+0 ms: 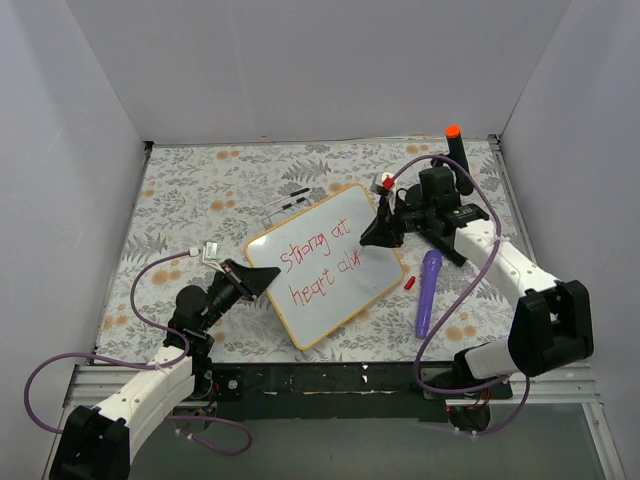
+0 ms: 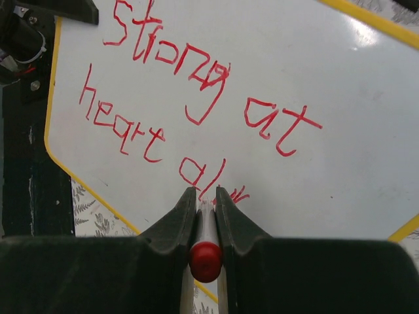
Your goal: Write a sentence on the whiteboard
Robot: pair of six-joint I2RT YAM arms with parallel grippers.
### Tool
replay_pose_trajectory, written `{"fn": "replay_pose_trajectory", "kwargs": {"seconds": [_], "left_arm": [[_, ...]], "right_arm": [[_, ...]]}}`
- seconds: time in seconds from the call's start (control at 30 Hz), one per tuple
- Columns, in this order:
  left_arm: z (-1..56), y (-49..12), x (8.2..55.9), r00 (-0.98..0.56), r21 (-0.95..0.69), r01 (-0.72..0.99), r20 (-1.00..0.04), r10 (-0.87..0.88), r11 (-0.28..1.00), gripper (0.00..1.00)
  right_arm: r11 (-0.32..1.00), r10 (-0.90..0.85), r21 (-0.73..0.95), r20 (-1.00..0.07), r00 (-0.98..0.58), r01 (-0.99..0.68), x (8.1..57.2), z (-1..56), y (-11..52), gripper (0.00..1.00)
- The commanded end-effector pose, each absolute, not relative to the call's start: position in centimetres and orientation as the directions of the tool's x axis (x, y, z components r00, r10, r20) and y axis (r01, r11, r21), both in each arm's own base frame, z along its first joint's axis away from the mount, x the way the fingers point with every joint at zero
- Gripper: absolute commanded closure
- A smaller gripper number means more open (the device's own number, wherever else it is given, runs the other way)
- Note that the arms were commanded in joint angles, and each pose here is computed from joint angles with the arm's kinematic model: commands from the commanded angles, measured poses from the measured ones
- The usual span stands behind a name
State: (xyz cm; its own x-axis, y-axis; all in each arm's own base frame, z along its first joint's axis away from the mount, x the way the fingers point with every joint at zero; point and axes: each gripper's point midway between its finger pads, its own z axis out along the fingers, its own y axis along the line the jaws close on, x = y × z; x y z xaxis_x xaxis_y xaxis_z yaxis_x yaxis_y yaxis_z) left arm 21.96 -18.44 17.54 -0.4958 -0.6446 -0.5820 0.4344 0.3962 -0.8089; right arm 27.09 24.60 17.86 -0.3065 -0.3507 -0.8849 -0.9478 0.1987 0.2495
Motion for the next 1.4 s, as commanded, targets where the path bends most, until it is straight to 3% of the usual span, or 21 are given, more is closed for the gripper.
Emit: {"fn": "replay_pose_trajectory", "kwargs": {"seconds": [0.0, 1.37], "left_arm": [[18.8, -18.1, 20.9, -0.447, -0.793, 0.509, -0.576, -0.685, 0.335, 1.00], [19.3, -18.5, 20.7, -0.453, -0.782, 0.534, -0.585, -0.673, 0.321, 1.00]], "right_arm": [[0.178, -0.293, 0.104, -0.944, -0.154, -0.978, 27.1, 23.2, 24.0, 0.99], [0.185, -0.165, 0.131, -0.973, -0.162, -0.974, 26.4, 21.0, 20.6, 0.99]]}}
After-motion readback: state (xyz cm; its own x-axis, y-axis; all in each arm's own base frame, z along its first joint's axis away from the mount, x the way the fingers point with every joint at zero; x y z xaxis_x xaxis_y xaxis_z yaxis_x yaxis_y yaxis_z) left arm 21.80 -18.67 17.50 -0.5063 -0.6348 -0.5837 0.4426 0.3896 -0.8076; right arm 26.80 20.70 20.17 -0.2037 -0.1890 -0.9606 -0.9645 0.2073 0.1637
